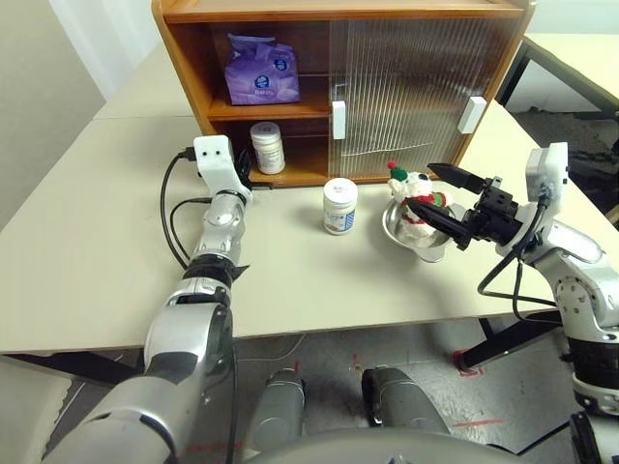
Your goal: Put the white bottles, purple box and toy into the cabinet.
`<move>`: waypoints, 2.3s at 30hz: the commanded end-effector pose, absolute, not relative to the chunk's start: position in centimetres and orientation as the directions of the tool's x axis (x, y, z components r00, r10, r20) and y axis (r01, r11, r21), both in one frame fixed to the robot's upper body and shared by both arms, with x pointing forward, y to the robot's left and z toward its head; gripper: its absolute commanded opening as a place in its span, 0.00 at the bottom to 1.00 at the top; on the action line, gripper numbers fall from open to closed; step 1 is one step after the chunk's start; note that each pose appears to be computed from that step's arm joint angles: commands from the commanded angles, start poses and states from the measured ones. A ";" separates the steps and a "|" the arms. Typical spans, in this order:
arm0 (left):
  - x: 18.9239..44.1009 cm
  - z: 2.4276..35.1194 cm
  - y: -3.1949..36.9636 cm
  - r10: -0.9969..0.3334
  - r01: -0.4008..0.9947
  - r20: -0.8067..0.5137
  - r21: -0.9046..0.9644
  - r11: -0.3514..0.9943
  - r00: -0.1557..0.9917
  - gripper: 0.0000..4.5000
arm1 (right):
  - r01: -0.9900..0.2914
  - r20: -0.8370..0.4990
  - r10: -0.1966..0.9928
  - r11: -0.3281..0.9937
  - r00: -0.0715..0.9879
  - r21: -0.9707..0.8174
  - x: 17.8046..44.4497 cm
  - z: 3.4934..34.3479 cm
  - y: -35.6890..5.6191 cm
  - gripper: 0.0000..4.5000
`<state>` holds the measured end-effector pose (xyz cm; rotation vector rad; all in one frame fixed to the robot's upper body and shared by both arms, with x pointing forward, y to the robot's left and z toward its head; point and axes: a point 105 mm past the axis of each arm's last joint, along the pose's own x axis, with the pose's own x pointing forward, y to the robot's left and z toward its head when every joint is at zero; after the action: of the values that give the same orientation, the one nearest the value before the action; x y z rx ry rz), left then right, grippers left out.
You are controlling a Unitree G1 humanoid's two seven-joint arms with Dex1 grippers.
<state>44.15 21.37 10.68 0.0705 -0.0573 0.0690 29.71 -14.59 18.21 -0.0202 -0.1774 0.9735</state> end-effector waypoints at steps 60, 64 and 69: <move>45.8 9.5 17.3 -0.037 0.046 -0.086 0.109 0.993 0.996 0.01 | -0.765 0.131 0.775 0.632 0.618 -0.124 28.4 19.1 -15.6 1.00; 45.8 9.5 16.7 -0.051 0.060 -0.087 0.108 0.992 0.995 0.01 | -0.761 0.132 0.771 0.636 0.623 -0.127 28.4 19.2 -15.7 1.00; 45.9 9.6 16.3 -0.064 0.073 -0.090 0.107 0.992 0.994 0.01 | -0.754 0.133 0.765 0.644 0.631 -0.131 28.3 19.3 -15.9 1.00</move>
<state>45.91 16.89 10.07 0.1011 0.0583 -0.0486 28.52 -15.62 18.88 -0.0583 -0.1743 0.8746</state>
